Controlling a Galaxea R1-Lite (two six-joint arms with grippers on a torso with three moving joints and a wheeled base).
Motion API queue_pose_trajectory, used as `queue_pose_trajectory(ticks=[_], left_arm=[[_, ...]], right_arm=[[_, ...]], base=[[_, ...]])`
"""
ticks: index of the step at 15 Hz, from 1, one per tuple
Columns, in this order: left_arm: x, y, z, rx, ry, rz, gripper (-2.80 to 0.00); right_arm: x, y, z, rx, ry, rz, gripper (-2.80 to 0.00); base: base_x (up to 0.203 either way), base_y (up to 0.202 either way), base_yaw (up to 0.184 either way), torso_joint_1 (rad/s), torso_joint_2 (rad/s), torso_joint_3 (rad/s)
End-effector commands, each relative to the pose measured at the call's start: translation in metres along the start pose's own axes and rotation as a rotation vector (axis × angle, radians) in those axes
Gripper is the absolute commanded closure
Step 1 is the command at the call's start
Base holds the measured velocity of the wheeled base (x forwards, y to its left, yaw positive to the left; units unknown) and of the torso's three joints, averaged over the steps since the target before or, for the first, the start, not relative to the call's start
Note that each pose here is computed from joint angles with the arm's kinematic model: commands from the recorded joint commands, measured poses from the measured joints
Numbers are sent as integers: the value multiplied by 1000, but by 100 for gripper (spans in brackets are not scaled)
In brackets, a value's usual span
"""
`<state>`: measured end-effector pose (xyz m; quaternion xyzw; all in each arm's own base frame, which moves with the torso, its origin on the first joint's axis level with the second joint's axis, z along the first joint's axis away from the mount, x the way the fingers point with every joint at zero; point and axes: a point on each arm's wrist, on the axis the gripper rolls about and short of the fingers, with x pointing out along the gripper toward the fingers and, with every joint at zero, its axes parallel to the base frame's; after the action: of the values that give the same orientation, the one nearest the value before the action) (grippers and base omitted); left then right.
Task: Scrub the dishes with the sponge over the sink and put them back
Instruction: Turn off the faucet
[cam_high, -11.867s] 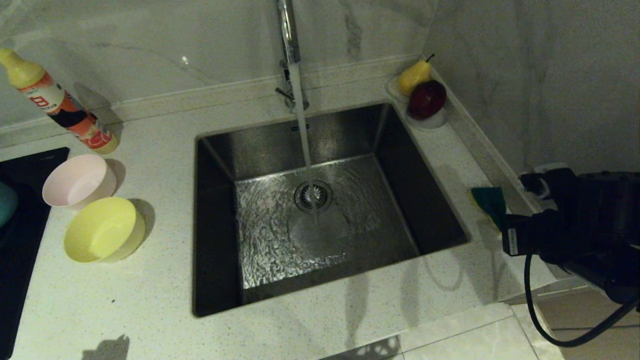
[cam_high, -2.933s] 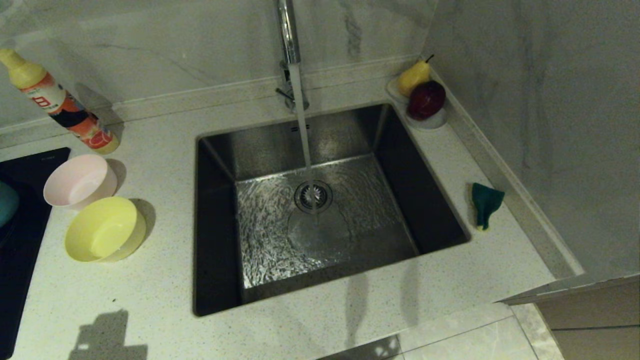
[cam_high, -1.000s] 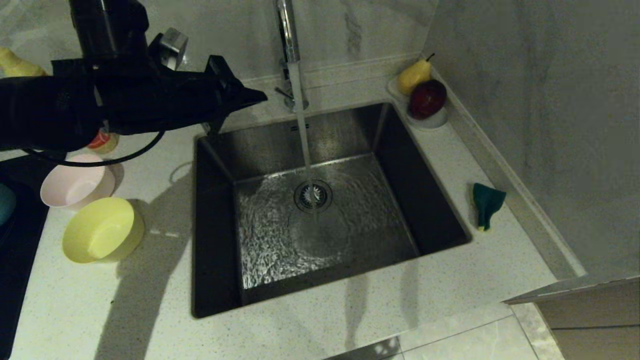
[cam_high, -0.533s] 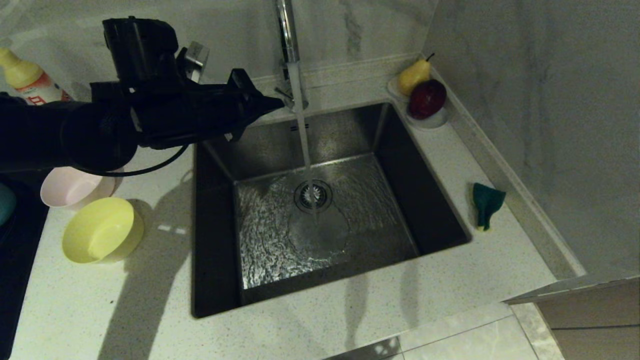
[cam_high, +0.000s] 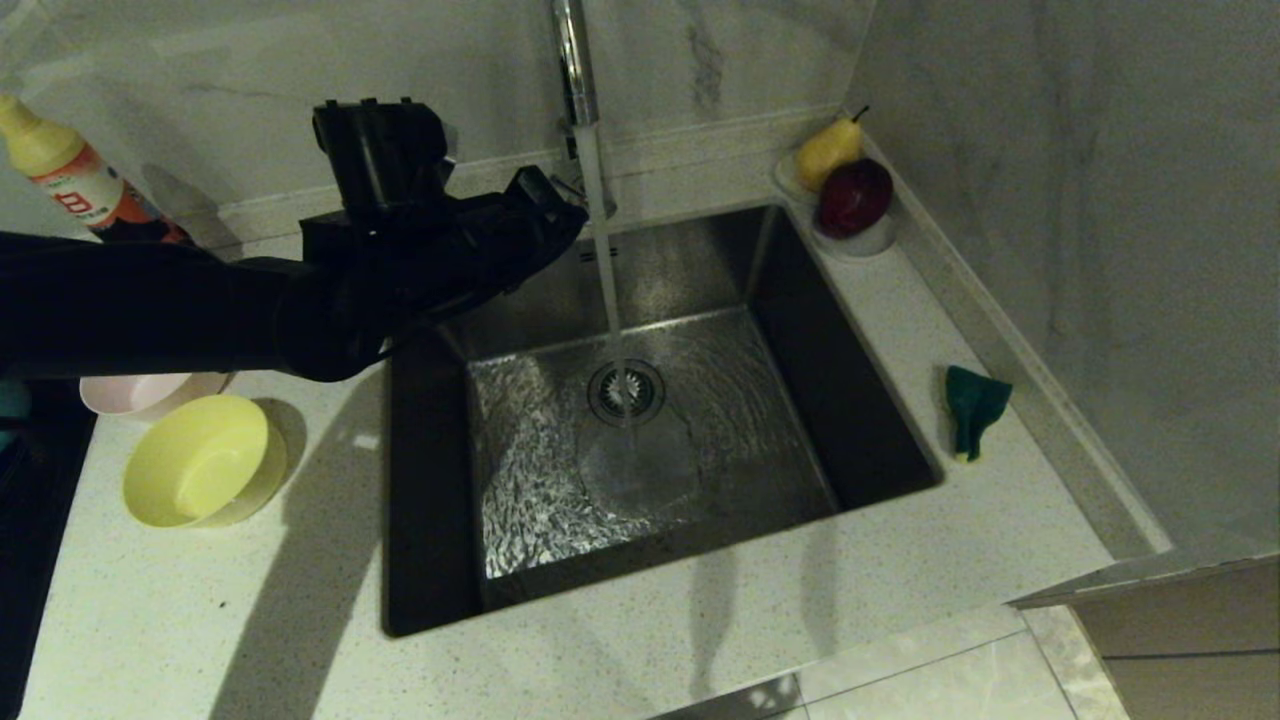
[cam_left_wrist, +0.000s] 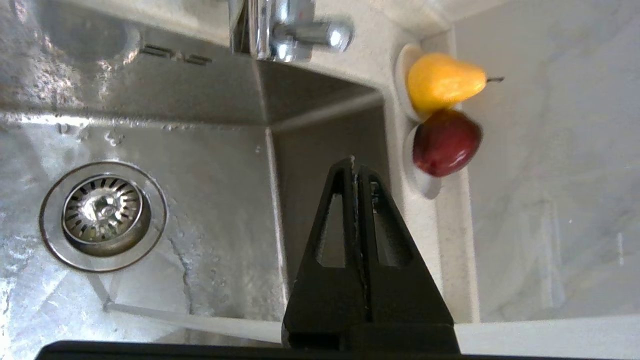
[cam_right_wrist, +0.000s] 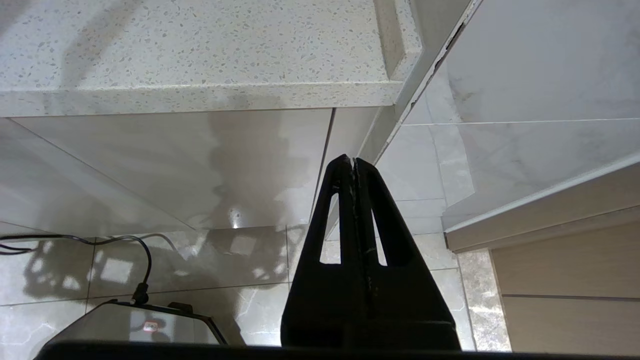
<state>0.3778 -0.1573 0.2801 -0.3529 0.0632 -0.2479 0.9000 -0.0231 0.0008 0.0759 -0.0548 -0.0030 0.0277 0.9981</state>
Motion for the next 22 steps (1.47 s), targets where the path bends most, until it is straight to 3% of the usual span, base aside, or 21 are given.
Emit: queue_pose_trajectory(ticks=[1, 8, 15, 22], left_arm=[[6, 7, -7, 1, -8, 2, 0], [15, 16, -1, 6, -177, -73, 0], [22, 37, 6, -11, -204, -48, 0], [9, 32, 22, -25, -221, -58, 0]], right_arm=[[0, 0, 0, -1, -3, 1, 0], [0, 0, 0, -1, -3, 1, 0], [0, 0, 0, -1, -3, 1, 0], [0, 0, 0, -1, -3, 1, 0]], base=[[0, 0, 0, 0, 0, 0], [0, 0, 0, 0, 0, 0], [0, 0, 0, 0, 0, 0], [0, 0, 0, 0, 0, 0]])
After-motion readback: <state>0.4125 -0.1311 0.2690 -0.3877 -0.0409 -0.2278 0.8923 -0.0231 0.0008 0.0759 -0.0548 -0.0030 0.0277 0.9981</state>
